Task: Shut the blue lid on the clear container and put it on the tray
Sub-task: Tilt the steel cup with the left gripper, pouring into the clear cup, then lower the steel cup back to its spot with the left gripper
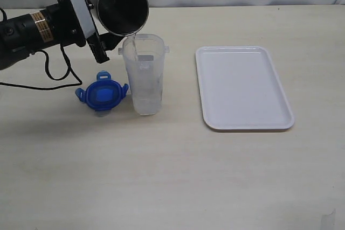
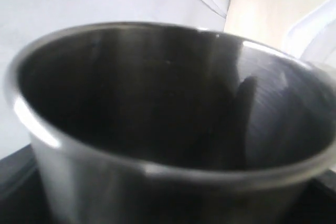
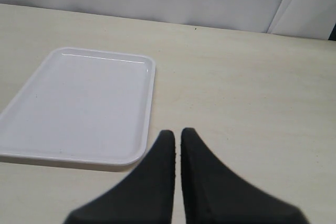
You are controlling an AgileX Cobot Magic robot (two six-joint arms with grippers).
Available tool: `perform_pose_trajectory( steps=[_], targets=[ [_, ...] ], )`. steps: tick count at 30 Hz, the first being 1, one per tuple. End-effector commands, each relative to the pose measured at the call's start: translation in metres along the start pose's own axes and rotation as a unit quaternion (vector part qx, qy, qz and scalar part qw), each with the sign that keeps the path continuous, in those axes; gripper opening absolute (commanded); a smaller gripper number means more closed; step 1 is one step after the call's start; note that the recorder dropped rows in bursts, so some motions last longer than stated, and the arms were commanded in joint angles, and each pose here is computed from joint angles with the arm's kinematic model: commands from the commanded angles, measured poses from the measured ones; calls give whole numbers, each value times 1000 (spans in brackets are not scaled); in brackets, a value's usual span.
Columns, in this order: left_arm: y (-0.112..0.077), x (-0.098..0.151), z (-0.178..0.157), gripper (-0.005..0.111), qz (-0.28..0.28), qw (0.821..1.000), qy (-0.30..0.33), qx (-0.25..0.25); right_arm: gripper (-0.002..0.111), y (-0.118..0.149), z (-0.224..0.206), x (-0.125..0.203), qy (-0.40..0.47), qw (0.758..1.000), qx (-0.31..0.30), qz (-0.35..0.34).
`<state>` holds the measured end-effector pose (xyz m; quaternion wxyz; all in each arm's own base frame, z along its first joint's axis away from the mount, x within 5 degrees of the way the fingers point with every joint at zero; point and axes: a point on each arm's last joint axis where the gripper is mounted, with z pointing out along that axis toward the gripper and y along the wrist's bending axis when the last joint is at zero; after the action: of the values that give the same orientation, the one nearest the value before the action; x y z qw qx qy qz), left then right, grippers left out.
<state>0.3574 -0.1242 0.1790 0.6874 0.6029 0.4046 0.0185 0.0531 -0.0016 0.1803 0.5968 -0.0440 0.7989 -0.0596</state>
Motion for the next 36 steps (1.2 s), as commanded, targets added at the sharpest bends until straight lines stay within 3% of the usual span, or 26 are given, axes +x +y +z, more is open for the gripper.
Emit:
perform_pose_trajectory(
  steps=[1,6,9,11,15,21,26,28,32,36],
  targets=[
    [12,-8,1,0,-60,997,-23,-32,4,0,0,0,-3,1000,2,4],
    [16,-6,0,0,-151,987,-17,-49,4,0,0,0,-3,1000,2,4],
    [21,2,0,0,-238,967,11,-86,4,0,0,0,-3,1000,2,4],
    [26,11,-2,0,-312,940,45,-128,4,0,0,0,-3,1000,2,4],
    [34,30,-12,0,-391,889,106,-212,4,0,0,0,-3,1000,2,4],
    [42,59,-30,0,-497,815,116,-275,4,0,0,0,-3,1000,2,4],
    [36,87,-46,0,-530,780,132,-305,4,0,0,0,-3,1000,2,4],
    [32,96,-49,0,-531,776,139,-310,4,0,0,0,-3,1000,2,4],
    [21,107,-52,0,-502,791,161,-310,4,0,0,0,-3,1000,2,4],
    [10,116,-51,0,-502,789,163,-314,4,0,0,0,-3,1000,2,4]
  ],
)
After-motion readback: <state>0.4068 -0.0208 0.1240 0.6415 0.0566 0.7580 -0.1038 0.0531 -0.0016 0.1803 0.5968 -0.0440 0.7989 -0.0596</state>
